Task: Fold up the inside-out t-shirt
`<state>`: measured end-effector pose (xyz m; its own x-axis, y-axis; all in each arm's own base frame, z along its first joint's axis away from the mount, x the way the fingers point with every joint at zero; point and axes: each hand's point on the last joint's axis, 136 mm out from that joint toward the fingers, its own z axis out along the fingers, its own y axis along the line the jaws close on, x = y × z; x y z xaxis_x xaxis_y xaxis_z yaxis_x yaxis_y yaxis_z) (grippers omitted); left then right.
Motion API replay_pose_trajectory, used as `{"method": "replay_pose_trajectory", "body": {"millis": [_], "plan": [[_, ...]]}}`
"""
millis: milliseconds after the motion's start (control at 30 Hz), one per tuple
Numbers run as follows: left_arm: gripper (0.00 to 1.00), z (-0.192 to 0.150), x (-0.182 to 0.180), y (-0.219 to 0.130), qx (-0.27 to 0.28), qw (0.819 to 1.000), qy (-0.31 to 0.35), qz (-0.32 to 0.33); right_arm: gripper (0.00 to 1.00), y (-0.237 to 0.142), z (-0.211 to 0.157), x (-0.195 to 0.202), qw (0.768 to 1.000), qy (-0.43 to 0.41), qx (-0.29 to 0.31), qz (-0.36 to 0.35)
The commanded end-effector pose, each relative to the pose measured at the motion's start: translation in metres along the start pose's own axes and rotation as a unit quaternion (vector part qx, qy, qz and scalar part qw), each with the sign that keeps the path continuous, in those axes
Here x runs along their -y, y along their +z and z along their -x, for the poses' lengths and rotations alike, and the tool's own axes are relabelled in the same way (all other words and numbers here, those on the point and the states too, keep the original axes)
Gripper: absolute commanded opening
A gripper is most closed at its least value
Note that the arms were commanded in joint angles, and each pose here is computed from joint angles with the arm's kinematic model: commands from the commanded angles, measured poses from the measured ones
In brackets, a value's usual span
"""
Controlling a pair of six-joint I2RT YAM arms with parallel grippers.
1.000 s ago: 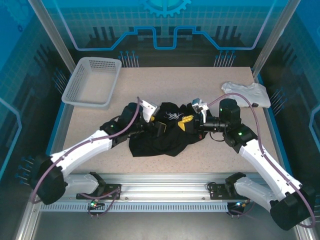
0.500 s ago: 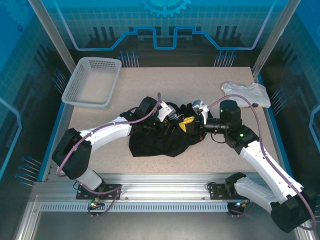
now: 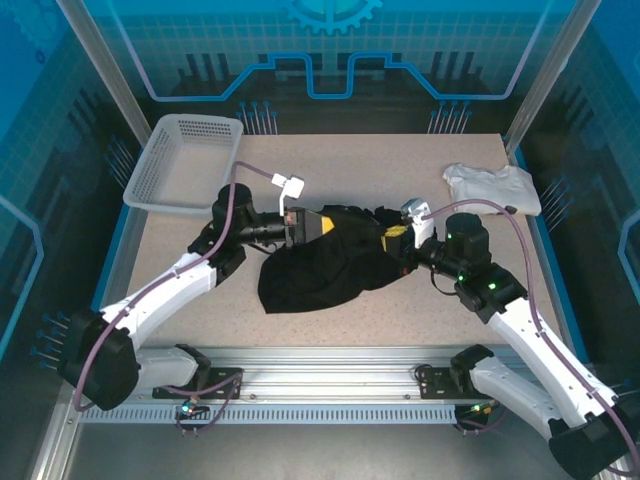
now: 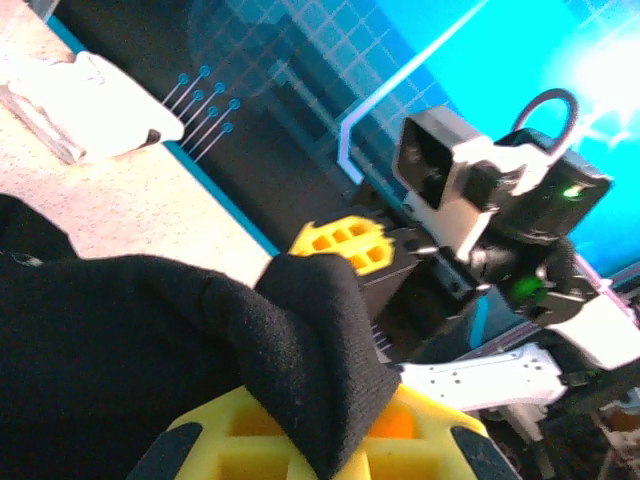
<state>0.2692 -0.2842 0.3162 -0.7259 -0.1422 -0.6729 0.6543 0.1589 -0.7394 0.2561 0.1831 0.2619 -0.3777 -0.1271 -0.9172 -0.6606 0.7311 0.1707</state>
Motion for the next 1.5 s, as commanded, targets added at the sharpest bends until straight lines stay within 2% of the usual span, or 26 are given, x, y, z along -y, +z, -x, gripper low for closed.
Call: {"method": "replay_pose_trajectory", "body": {"millis": [0, 100, 167, 333, 367, 500, 667, 933, 1000, 1233, 1400, 1467], "plan": [[0.0, 0.009, 0.016, -0.01, 0.015, 0.997, -0.048, -0.064, 0.07, 0.005, -0.001, 0.011, 0.999, 0.019, -0.013, -0.039], [0.0, 0.015, 0.016, -0.011, 0.025, 0.995, -0.058, -0.082, 0.09, 0.0, -0.018, 0.04, 0.988, 0.048, -0.074, -0.129], [0.0, 0.013, 0.011, -0.009, 0.02, 0.994, -0.067, -0.081, 0.13, -0.008, -0.015, 0.044, 0.984, 0.045, -0.086, -0.148], [0.0, 0.008, -0.005, -0.007, 0.013, 0.996, -0.074, -0.047, 0.32, -0.02, 0.008, 0.004, 0.997, -0.014, -0.03, -0.065], [0.0, 0.007, -0.007, -0.007, 0.013, 0.997, -0.071, -0.038, 0.35, -0.019, 0.001, -0.001, 0.997, -0.03, -0.035, -0.055], [0.0, 0.004, -0.01, -0.01, 0.01, 0.998, -0.058, -0.014, 0.43, -0.013, 0.008, -0.02, 0.996, -0.078, -0.026, -0.02], [0.0, 0.002, -0.009, -0.012, 0.009, 0.999, -0.052, -0.004, 0.45, 0.01, 0.017, -0.054, 0.995, -0.049, -0.013, 0.09], [0.0, 0.001, -0.006, -0.014, 0.009, 0.999, -0.046, -0.005, 0.48, 0.028, 0.031, -0.057, 0.986, 0.046, -0.006, 0.161], [0.0, 0.0, -0.006, -0.014, 0.008, 0.999, -0.044, -0.006, 0.48, 0.032, 0.022, -0.057, 0.983, 0.063, -0.008, 0.172], [0.0, 0.001, -0.005, -0.014, 0.009, 0.999, -0.042, -0.006, 0.42, 0.038, 0.018, -0.057, 0.98, 0.08, -0.014, 0.18], [0.0, 0.001, -0.005, -0.015, 0.011, 0.999, -0.042, -0.006, 0.41, 0.035, 0.009, -0.029, 0.988, 0.105, -0.023, 0.108], [0.0, 0.0, -0.006, -0.015, 0.011, 0.999, -0.042, -0.005, 0.42, 0.035, 0.005, -0.022, 0.987, 0.121, -0.026, 0.1]]}}
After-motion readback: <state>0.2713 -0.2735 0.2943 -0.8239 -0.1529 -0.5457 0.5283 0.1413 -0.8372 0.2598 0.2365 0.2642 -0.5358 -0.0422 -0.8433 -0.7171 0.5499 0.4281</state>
